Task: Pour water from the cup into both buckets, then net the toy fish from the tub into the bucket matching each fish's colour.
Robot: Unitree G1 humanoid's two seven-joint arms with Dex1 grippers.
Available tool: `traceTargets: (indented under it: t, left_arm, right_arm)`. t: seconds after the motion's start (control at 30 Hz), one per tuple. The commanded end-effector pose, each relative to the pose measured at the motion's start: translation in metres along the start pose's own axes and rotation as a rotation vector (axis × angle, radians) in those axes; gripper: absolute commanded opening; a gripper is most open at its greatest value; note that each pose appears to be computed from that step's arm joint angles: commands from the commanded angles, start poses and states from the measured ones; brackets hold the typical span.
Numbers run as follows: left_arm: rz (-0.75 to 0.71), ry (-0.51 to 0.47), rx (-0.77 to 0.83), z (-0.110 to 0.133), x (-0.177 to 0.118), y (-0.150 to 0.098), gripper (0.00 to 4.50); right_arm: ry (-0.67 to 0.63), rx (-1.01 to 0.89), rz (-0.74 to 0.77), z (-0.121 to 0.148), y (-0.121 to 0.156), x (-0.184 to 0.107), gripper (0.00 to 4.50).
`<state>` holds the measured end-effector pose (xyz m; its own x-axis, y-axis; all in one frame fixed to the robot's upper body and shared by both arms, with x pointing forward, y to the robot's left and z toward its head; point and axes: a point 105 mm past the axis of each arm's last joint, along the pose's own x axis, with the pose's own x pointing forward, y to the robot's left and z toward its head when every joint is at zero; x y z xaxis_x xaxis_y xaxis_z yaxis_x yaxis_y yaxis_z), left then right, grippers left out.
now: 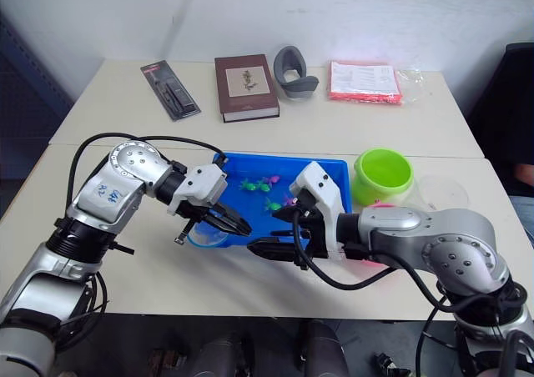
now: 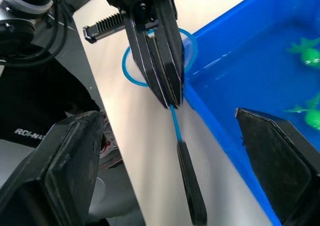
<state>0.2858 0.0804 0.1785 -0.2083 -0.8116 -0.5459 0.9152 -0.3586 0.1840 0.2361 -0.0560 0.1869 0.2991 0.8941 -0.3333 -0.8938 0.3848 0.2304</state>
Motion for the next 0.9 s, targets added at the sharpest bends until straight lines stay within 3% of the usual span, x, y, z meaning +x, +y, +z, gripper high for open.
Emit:
traceTargets:
  t: [0.03,0.4,0.5,0.57,0.73,0.77,0.9]
  left_arm:
    - [-0.003,0.006,0.042,0.010,-0.003,0.001,0.04]
    - [0.008,-0.009,0.034,0.011,0.000,0.003,0.04]
    - [0.005,-0.006,0.033,0.010,0.001,0.003,0.00]
    - [0.005,-0.004,0.031,0.010,0.001,0.003,0.00]
    - [0.006,0.014,0.022,0.006,0.001,0.003,0.00]
    - [0.007,0.014,0.020,0.006,0.002,0.003,0.00]
    - [0.009,0.004,0.020,0.006,0.002,0.003,0.00]
  right_arm:
    - [-0.006,0.007,0.026,0.000,0.008,0.000,4.50]
    - [-0.059,0.107,-0.010,-0.006,0.003,-0.002,4.50]
    - [-0.077,0.118,-0.017,-0.004,0.002,-0.002,3.67]
    - [-0.082,0.118,-0.025,-0.003,0.001,-0.002,2.85]
    - [-0.102,0.120,-0.042,0.000,-0.002,-0.002,0.32]
    - [-0.104,0.121,-0.040,0.000,-0.002,-0.002,0.03]
    - [-0.093,0.131,-0.003,-0.004,0.004,-0.002,0.03]
